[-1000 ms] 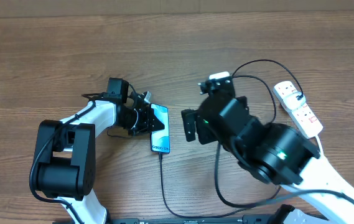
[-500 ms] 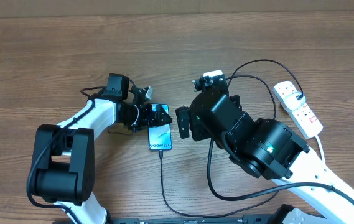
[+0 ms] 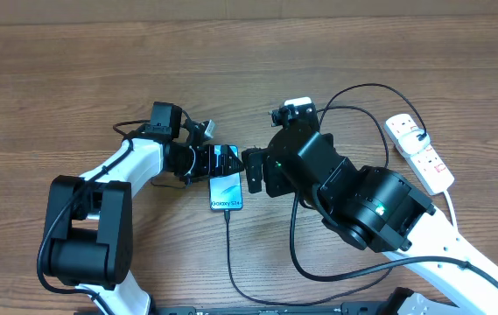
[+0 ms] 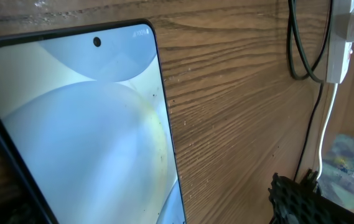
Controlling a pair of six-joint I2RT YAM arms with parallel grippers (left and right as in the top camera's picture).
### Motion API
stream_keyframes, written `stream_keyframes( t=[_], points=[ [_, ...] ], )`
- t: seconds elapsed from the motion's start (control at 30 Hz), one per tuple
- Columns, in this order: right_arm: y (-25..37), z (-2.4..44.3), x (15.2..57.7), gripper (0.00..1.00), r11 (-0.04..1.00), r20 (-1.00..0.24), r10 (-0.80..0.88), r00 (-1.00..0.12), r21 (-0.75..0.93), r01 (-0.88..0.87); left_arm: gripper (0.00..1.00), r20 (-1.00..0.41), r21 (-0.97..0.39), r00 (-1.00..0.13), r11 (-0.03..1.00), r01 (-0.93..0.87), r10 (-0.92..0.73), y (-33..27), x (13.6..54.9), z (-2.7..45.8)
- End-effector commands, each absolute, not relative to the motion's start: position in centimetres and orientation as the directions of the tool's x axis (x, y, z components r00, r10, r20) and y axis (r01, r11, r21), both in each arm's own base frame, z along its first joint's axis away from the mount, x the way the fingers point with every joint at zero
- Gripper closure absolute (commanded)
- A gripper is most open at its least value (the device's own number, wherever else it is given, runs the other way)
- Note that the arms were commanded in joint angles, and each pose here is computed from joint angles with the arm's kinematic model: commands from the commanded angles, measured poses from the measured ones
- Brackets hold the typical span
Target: Plug charger to phone and switch on socket
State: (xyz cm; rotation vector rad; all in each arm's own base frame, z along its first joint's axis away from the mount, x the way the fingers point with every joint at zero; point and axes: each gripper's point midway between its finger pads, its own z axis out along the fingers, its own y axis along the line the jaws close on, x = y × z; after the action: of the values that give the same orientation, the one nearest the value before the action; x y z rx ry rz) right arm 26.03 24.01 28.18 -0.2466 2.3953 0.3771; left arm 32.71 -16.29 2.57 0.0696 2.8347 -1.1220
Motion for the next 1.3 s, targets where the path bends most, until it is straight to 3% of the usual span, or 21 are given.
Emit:
stream_keyframes(
  t=[0.0, 0.9, 1.07, 1.27],
  points=[
    [24.1, 28.6, 26.0, 0.00, 0.936, -0.667, -0.063, -0.742, 0.219, -0.277, 0.00, -0.083, -0.569, -0.997, 0.821, 0.053, 0.007, -14.2, 32.3, -0.4],
    [24.3, 28.8, 26.2, 0.00, 0.933, -0.674, -0.056, -0.736, 0.227, -0.279, 0.00, -0.077, -0.322, -0.995, 0.946, -0.037, -0.065, -9.7, 33.1, -1.6],
    [24.3, 28.8, 26.2, 0.00, 0.933, -0.674, -0.056, -0.737, 0.226, -0.279, 0.00, -0.143, -0.210, -0.986, 0.976, -0.050, -0.081, -7.8, 35.0, 1.8],
    [24.3, 28.8, 26.2, 0.00, 0.934, -0.674, -0.056, -0.737, 0.226, -0.278, 0.00, -0.311, -0.158, -0.946, 0.986, -0.047, -0.095, -6.6, 36.9, 9.8]
  ],
)
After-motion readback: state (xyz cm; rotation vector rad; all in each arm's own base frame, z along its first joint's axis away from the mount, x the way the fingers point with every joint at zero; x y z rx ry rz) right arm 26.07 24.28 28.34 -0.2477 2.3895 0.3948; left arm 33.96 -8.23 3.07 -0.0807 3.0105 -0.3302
